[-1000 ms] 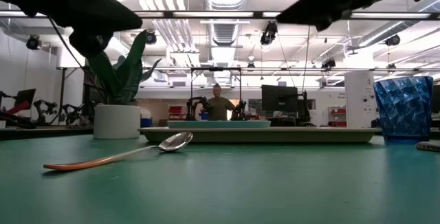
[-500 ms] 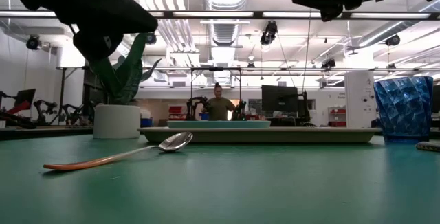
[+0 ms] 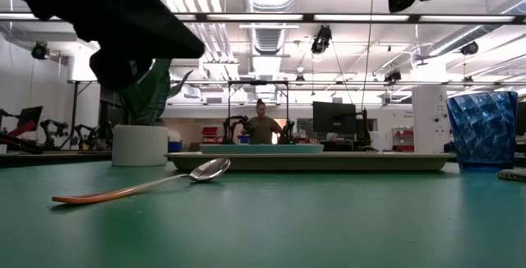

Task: Pick and place plate/cup/fork/spoon on tray
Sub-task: Put the orange spoon on the light white tray to the left of the orange fork

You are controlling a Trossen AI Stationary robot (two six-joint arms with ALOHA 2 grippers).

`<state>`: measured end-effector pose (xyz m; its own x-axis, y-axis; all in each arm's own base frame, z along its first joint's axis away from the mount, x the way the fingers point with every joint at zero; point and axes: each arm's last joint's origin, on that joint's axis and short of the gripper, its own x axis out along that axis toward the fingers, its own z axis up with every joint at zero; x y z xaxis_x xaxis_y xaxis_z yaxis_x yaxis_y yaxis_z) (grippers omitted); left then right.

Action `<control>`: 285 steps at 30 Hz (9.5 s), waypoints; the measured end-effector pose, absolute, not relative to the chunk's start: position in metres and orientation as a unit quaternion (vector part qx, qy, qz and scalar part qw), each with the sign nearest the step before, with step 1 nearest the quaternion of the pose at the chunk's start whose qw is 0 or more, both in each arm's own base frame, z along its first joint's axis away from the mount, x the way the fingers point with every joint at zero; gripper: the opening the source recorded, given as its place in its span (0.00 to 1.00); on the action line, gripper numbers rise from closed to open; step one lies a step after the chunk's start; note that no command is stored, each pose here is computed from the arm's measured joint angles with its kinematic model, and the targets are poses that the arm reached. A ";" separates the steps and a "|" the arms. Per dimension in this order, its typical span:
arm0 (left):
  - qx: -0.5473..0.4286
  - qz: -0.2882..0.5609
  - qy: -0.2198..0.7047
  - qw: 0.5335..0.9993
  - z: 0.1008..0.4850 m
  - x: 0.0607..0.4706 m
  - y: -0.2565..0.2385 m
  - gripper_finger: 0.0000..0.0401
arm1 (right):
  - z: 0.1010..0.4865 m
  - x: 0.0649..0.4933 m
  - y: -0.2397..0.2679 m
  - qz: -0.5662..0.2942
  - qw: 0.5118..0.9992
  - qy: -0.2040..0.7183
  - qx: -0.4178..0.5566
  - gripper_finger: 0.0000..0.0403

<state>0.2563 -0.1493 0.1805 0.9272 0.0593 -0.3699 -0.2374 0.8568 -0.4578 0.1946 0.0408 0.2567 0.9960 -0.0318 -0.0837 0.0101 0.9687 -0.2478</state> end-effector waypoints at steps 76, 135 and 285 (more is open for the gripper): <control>-0.167 0.208 0.452 0.851 0.167 0.311 -0.192 0.01 | 0.263 0.149 0.030 -0.016 0.972 -0.093 -0.216 0.08; -0.125 0.283 0.378 0.872 0.124 0.317 -0.192 0.01 | 0.265 0.149 0.030 -0.011 0.979 -0.105 -0.177 0.08; 0.088 0.431 0.037 0.897 0.264 0.383 -0.109 0.00 | 0.257 0.271 0.044 -0.184 0.979 -0.052 -0.068 0.52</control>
